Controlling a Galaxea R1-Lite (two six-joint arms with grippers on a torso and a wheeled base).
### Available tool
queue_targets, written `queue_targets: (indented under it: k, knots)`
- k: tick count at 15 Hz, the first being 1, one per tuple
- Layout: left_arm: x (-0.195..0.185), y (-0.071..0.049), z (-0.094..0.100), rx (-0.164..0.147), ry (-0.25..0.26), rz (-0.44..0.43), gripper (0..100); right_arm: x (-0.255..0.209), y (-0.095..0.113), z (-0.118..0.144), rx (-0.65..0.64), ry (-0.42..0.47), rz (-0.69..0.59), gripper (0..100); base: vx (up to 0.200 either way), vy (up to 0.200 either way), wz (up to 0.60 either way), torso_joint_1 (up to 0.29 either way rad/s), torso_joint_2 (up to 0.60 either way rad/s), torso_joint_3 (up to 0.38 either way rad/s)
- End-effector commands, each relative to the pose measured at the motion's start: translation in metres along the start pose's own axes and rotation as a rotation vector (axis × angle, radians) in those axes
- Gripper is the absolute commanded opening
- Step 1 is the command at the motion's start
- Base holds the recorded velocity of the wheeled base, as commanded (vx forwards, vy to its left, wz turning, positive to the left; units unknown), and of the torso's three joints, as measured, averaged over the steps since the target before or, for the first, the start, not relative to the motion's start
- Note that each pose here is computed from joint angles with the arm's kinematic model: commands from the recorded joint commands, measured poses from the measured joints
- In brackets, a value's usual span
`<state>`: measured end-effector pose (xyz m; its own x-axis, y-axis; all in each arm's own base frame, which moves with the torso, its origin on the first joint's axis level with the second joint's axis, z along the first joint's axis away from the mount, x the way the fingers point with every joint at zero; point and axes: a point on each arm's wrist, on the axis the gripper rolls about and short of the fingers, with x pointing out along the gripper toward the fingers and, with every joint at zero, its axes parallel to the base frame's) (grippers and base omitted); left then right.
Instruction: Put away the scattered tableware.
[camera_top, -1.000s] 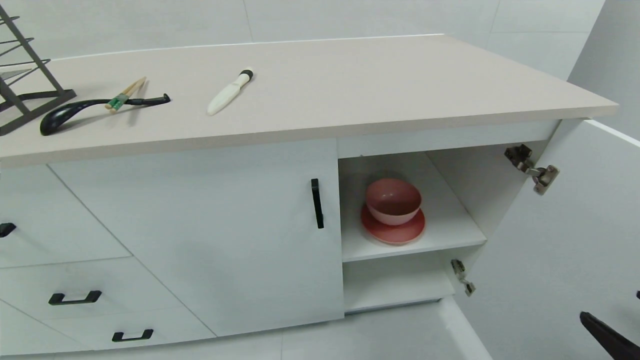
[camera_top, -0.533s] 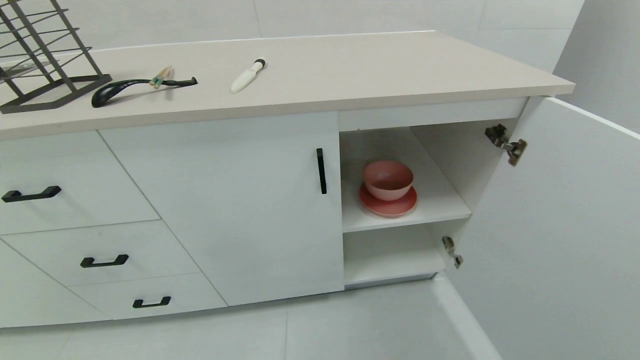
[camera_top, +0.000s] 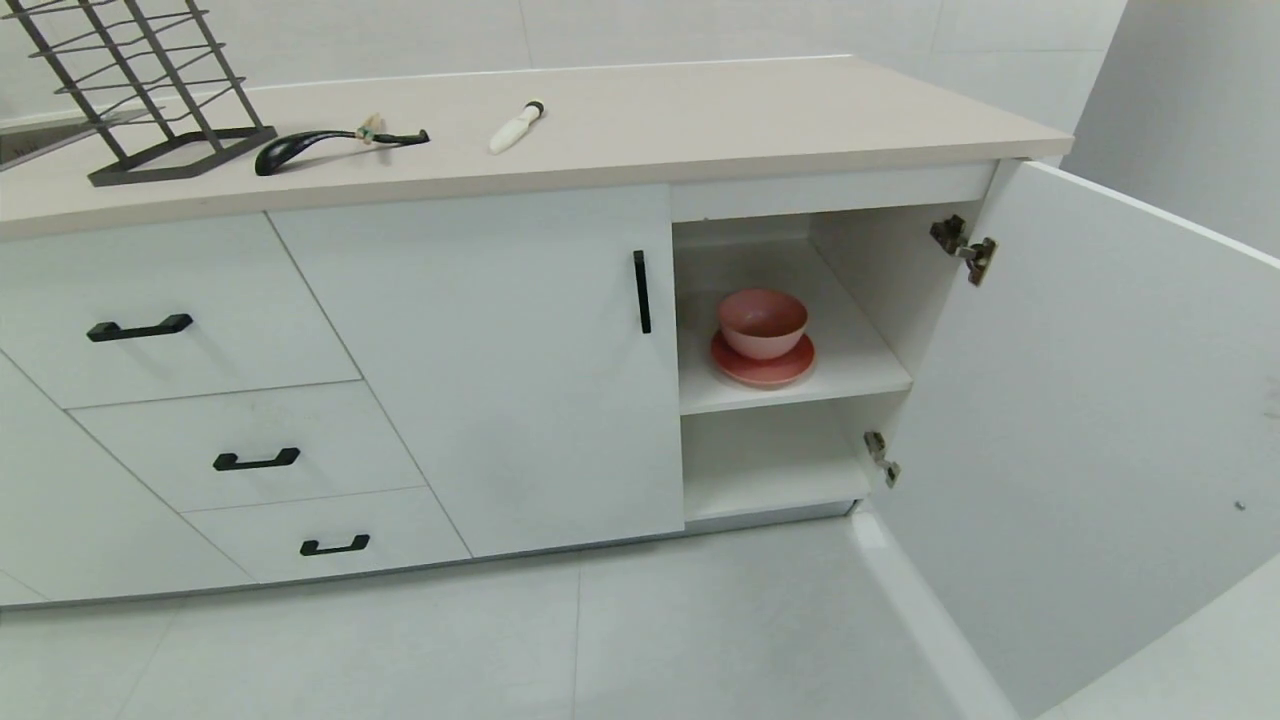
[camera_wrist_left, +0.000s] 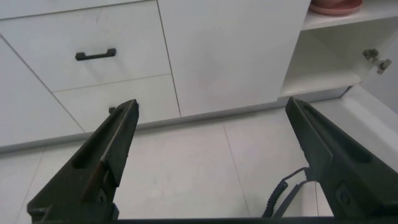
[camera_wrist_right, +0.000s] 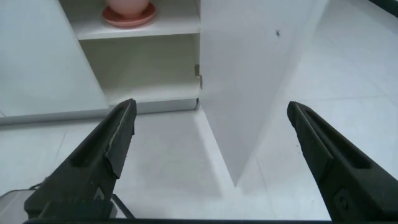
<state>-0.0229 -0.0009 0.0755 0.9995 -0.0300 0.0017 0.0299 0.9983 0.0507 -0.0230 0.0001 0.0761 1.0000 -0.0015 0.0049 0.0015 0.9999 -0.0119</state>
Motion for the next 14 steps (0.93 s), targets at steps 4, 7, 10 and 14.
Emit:
queue_targets:
  k: [4, 7, 10, 14]
  knots:
    - [0.0001, 0.0, 0.0, 0.005, 0.002, -0.001, 100, 0.0002, 0.0, -0.0008, -0.003, 0.006, 0.0, 100, 0.0, -0.05, 0.0, -0.001, 0.0, 0.001]
    - [0.0001, 0.0, 0.0, 0.008, 0.002, -0.001, 100, 0.0002, 0.0, -0.0008, -0.005, 0.006, 0.0, 100, 0.0, -0.2, 0.0, 0.002, 0.0, 0.001]
    - [0.0001, 0.0, 0.0, 0.008, 0.002, -0.001, 100, 0.0002, 0.0001, -0.0008, -0.005, 0.006, 0.002, 100, 0.0, -0.2, 0.0, 0.001, 0.0, -0.001]
    - [0.0001, 0.0, 0.0, 0.005, 0.002, -0.001, 100, 0.0002, 0.0001, -0.0008, -0.005, 0.006, 0.002, 100, 0.0, -0.2, 0.0, 0.0, 0.0, 0.002]
